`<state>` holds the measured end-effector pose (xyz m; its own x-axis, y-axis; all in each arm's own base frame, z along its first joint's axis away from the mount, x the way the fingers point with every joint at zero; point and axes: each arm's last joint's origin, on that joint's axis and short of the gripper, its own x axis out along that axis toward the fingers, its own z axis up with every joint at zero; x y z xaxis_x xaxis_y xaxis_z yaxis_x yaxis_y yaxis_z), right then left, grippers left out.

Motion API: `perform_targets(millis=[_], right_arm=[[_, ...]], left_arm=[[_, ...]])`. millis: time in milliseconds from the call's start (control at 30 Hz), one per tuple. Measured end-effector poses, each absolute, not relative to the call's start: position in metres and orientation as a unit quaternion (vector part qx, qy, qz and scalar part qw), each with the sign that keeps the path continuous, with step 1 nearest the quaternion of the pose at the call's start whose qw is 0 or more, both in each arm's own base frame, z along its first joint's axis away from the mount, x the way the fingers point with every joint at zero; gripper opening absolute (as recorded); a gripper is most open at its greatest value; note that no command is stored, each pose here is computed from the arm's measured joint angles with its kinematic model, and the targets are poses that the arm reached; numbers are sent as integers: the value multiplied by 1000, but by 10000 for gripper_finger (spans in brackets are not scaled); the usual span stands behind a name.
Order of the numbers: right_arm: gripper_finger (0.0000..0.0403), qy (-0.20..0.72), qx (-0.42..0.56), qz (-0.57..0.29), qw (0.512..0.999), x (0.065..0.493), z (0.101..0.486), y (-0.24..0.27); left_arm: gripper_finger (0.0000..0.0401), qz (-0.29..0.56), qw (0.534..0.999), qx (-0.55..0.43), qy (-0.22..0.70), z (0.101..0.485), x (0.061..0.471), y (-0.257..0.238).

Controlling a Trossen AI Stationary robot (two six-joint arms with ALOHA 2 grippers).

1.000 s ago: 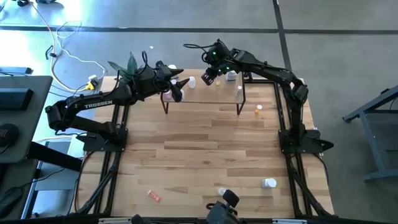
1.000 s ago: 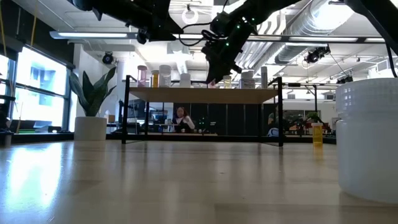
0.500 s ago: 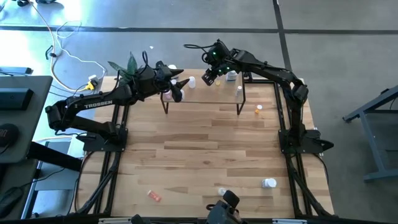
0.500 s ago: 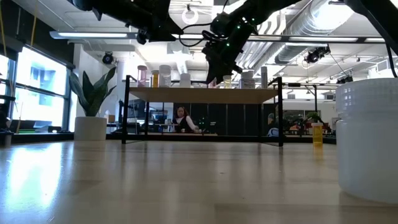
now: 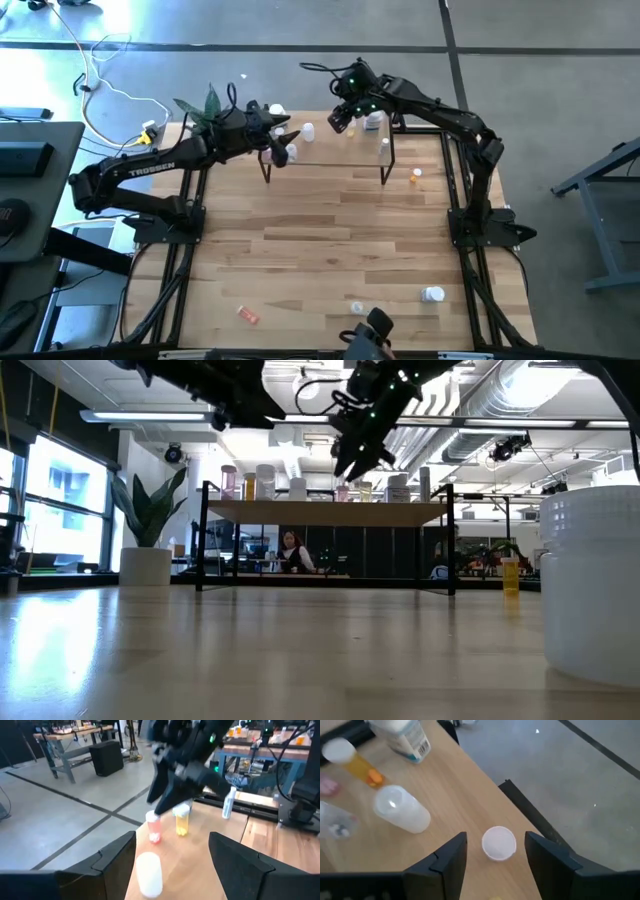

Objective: Pick and place medicine bottles onto shelf by color
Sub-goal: Put the orange transparent pill bottle on the shelf

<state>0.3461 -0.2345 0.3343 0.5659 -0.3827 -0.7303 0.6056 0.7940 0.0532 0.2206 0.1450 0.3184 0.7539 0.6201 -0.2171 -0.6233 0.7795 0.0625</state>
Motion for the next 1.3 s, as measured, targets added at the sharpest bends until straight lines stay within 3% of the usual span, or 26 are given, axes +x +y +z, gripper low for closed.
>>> perform_targets(millis=[400, 600, 1300], right_arm=[[190, 342, 158, -289, 880, 316, 383, -200], [190, 354, 121, -340, 863, 298, 400, -184], [191, 456, 98, -535, 705, 222, 415, -149]], left_arm=[[239, 329, 929, -23, 167, 325, 193, 127], [239, 327, 925, -29, 193, 323, 185, 122], [239, 319, 920, -11, 228, 318, 183, 121]])
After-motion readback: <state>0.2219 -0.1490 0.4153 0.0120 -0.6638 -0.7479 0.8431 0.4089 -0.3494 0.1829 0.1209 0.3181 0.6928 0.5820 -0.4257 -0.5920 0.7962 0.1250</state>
